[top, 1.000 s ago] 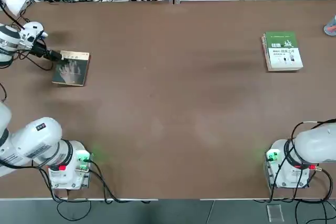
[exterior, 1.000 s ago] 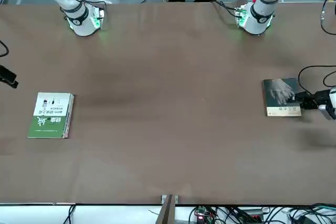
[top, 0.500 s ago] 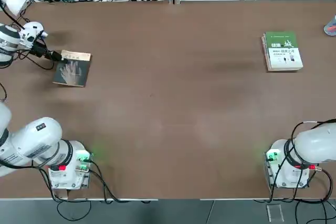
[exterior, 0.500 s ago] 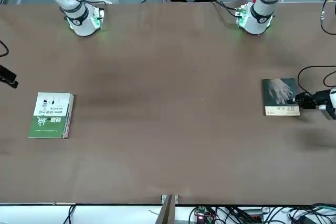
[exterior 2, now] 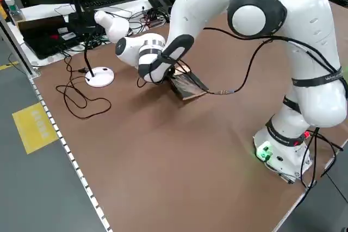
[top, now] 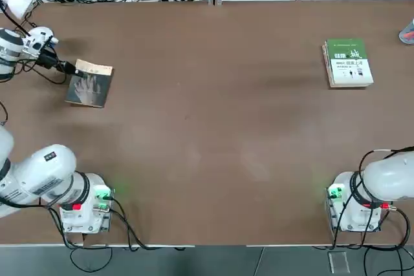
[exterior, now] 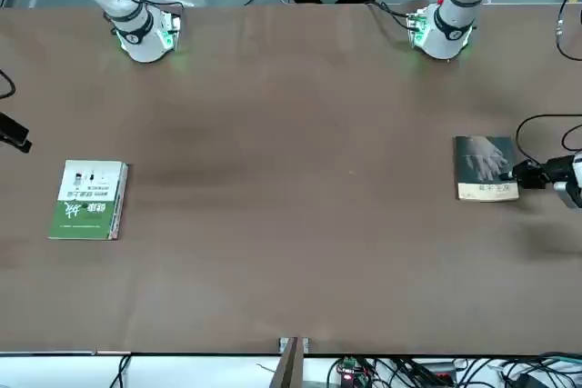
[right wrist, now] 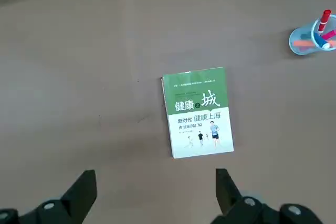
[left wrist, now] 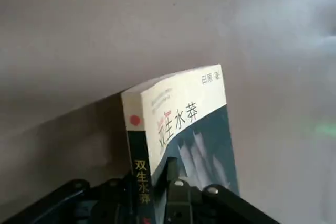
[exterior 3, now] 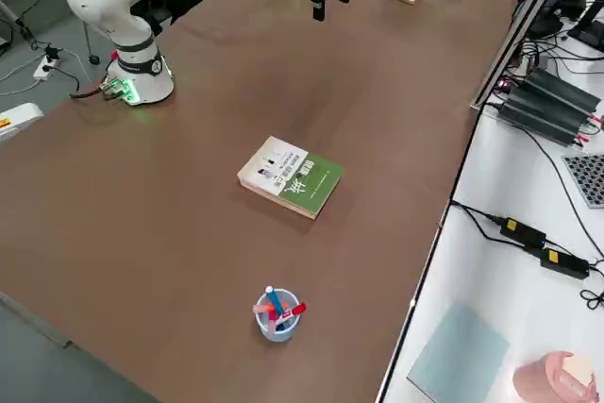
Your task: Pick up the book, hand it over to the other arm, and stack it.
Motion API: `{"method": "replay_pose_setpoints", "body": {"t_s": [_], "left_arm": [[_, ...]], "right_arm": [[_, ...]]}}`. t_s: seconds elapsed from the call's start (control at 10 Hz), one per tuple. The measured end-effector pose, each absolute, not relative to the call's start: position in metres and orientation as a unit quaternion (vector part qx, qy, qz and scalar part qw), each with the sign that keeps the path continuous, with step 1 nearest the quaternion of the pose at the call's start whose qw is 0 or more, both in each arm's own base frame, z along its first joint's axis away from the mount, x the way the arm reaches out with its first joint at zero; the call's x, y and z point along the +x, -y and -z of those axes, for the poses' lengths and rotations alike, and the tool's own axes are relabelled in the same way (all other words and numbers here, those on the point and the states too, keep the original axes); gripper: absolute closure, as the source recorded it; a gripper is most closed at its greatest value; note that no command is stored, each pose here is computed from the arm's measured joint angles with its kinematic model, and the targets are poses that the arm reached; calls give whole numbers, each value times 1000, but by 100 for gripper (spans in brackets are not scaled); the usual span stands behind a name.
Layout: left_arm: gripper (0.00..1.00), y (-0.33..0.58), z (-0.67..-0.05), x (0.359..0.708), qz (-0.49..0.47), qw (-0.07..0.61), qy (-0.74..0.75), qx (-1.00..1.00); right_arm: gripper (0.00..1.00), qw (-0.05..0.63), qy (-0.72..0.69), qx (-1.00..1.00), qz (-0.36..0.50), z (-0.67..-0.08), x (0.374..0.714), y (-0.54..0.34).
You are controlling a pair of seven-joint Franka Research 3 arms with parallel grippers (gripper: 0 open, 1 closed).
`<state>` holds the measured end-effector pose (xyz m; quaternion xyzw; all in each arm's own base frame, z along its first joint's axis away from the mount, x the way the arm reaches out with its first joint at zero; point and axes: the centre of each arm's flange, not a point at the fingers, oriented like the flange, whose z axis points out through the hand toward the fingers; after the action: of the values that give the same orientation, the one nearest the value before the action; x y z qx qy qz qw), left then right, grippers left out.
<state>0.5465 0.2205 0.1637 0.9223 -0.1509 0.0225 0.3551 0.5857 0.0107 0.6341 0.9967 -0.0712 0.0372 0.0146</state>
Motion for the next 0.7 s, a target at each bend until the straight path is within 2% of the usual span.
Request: {"method": "replay_pose_setpoints", "body": {"t_s": [0.7], "left_arm": [[96, -220, -187, 556, 9, 390, 127, 912]], "right_arm": [[0, 15, 71, 997, -37, -634, 586, -11]]}}
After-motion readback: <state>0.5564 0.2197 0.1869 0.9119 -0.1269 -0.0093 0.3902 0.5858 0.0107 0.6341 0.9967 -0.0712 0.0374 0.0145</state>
